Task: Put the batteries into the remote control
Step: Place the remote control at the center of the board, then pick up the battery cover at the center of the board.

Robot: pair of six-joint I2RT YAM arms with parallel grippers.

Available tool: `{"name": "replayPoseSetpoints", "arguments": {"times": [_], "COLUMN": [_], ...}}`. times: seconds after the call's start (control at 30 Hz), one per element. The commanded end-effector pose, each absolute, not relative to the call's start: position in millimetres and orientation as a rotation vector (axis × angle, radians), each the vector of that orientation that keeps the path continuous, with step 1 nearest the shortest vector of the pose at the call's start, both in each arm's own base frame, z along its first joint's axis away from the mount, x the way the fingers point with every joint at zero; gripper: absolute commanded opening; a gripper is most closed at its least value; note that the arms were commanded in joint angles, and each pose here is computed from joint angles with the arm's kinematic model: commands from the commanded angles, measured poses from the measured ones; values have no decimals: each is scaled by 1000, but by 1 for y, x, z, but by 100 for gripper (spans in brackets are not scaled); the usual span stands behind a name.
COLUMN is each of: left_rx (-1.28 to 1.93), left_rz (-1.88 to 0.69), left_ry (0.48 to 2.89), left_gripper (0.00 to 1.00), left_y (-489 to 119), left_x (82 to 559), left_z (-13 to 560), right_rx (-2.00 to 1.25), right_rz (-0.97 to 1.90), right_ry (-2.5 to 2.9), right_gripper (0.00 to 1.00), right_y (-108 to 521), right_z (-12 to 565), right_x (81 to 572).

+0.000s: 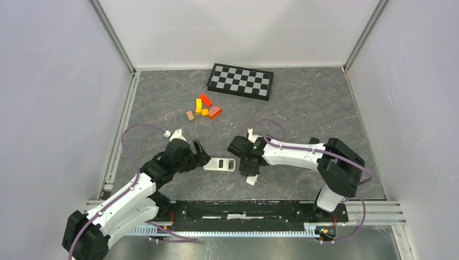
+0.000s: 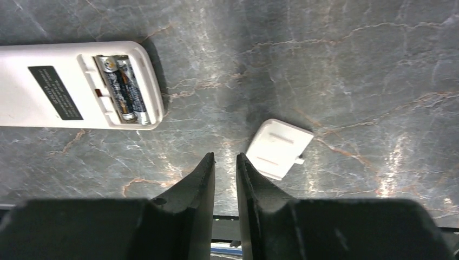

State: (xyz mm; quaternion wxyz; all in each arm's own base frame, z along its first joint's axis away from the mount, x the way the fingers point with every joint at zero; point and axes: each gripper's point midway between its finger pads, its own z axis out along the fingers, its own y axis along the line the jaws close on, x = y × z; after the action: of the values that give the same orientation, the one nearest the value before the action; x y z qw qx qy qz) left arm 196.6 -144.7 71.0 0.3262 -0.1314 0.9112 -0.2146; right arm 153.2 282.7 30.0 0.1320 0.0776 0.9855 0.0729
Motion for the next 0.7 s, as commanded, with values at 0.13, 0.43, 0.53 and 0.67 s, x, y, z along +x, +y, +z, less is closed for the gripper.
{"name": "replayPoseSetpoints", "arguments": {"times": [0.13, 0.43, 0.53, 0.67], "left_rx": [-292, -276, -271, -273], "left_rz": [-554, -551, -551, -554], "left_ry": [2308, 2309, 2313, 2312], "left_gripper": [97, 98, 98, 98], "left_y": [-145, -147, -148, -149], "left_x": [209, 213, 213, 213], "left_z": [87, 84, 84, 84], "right_rx": [322, 345, 353, 366], "right_rz": [17, -13, -25, -48], "right_ry": [2949, 2946, 2960, 2975], "right_gripper": [20, 21, 22, 22], "right_y": [273, 272, 272, 269], "right_z": [33, 38, 34, 28], "right_x": [149, 156, 155, 155]}}
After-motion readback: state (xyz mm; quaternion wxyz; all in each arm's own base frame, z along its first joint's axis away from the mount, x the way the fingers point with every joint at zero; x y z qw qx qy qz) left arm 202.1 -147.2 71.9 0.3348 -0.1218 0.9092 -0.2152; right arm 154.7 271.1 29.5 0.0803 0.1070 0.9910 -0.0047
